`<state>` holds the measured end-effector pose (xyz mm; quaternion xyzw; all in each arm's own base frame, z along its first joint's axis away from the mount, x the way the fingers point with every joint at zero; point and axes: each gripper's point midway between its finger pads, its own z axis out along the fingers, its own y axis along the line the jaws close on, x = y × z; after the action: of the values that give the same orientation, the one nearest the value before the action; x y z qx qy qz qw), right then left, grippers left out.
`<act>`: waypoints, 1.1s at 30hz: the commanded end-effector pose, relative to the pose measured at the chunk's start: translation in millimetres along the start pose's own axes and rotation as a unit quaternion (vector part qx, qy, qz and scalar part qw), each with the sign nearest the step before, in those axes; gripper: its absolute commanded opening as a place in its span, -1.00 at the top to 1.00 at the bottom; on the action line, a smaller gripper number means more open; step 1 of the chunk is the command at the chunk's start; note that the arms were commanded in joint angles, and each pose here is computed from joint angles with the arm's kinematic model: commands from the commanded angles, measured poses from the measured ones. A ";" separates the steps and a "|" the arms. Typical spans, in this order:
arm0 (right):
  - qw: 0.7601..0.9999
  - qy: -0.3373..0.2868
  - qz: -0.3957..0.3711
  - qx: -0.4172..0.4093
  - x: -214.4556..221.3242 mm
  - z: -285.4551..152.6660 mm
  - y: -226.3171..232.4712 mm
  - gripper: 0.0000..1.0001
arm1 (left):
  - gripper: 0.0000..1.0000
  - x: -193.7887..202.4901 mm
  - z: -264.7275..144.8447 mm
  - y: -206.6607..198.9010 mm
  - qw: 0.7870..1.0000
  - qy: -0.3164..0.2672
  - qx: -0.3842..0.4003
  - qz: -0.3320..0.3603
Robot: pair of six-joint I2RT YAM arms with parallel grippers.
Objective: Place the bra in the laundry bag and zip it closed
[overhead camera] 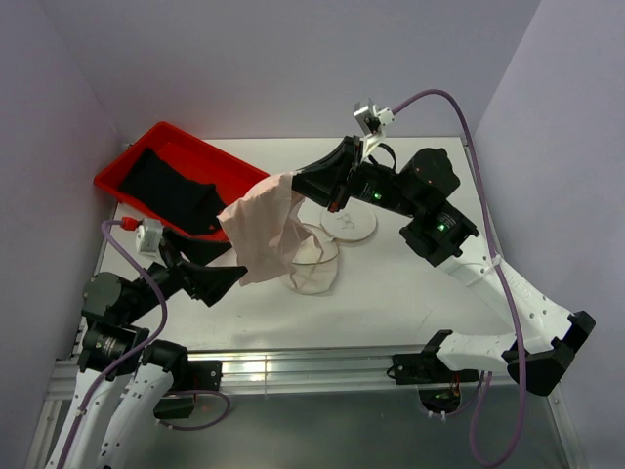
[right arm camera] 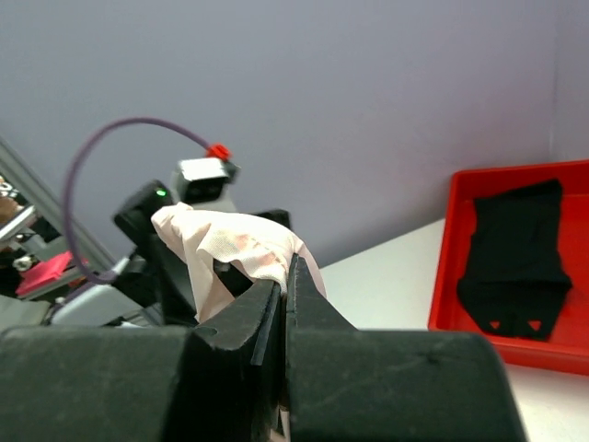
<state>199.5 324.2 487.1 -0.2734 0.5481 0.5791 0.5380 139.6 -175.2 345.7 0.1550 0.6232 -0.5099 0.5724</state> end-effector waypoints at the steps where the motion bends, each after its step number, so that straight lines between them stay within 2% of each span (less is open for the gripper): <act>1: 0.997 -0.055 -0.014 -0.044 -45.1 -8.4 34.6 1.00 | -0.99 -4.7 5.3 -7.9 0.999 -0.013 0.034 -0.003; 17: 0.997 -0.049 0.018 -0.051 -29.5 3.2 23.4 1.00 | -0.98 6.2 29.7 1.2 0.998 0.001 0.055 -0.033; 29: 0.998 -0.047 0.022 -0.021 -21.9 2.4 6.8 1.00 | -0.97 5.9 29.0 -6.2 0.998 -0.002 0.063 -0.028; 30: 0.999 -0.046 0.023 -0.018 -20.5 2.5 5.0 1.00 | -0.95 7.5 29.7 -5.9 0.997 0.001 0.064 -0.032; 33: 0.999 -0.045 0.023 -0.019 -17.2 0.6 4.8 1.00 | -0.65 -0.2 36.0 -0.8 0.998 -0.012 0.051 -0.033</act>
<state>201.8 326.1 493.0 -0.2478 0.5397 0.6099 0.5248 152.5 -205.5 337.7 0.1620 0.6116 -0.5646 0.5301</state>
